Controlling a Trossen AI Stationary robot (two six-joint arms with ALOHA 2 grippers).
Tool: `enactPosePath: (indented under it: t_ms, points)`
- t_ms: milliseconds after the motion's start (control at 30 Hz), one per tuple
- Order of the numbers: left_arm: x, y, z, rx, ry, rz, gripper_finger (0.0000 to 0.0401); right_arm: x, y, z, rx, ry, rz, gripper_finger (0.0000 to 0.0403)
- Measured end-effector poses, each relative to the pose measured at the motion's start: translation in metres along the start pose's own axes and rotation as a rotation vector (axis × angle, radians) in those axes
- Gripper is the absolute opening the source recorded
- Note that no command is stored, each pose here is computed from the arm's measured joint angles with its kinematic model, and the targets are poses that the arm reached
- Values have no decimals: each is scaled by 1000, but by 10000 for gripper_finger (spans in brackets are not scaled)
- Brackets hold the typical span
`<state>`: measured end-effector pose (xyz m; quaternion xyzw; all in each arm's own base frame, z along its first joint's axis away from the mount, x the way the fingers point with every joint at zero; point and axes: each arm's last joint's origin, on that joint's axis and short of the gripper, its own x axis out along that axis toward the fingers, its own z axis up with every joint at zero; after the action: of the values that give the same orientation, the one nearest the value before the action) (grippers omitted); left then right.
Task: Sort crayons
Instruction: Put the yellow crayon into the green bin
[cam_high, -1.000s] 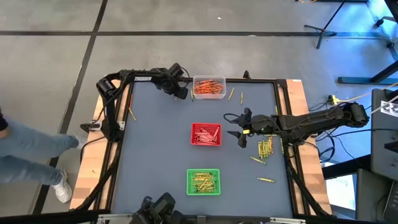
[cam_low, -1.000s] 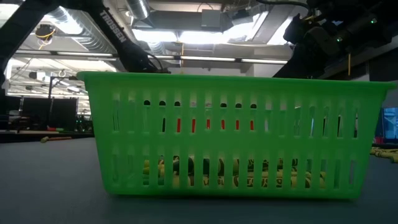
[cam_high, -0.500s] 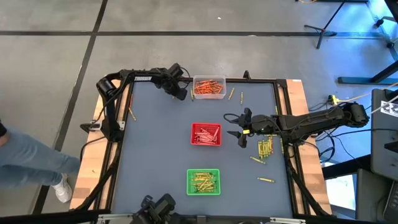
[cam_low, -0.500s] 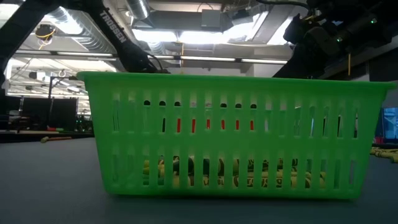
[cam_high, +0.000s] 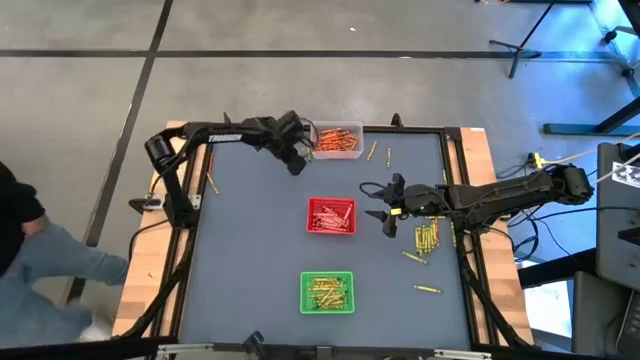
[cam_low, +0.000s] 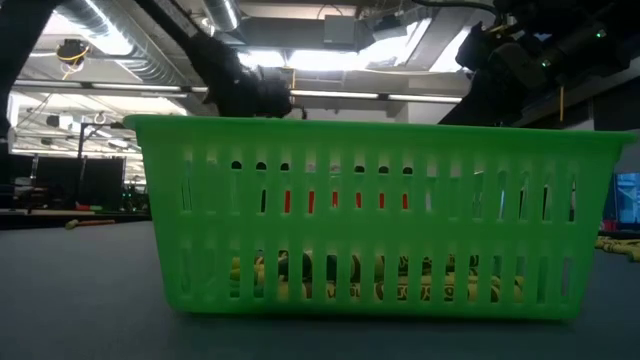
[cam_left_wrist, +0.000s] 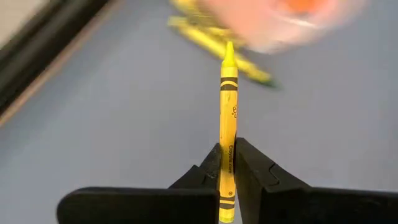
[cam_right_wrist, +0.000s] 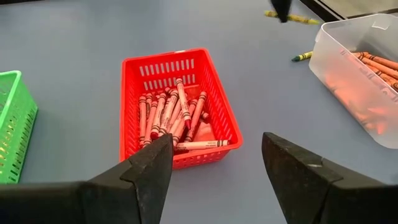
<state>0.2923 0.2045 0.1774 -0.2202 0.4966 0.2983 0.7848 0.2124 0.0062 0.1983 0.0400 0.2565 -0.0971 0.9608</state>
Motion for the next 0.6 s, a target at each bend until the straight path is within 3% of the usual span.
enactPosePath:
  t_ms: [333,600]
  points:
    - [-60,-104,-32,304,-69,-164,12,0,0,0,0,2,0,243]
    - [-92,-192,-82,535,-150,-356,12,0,1,-1,-1,12,52,243]
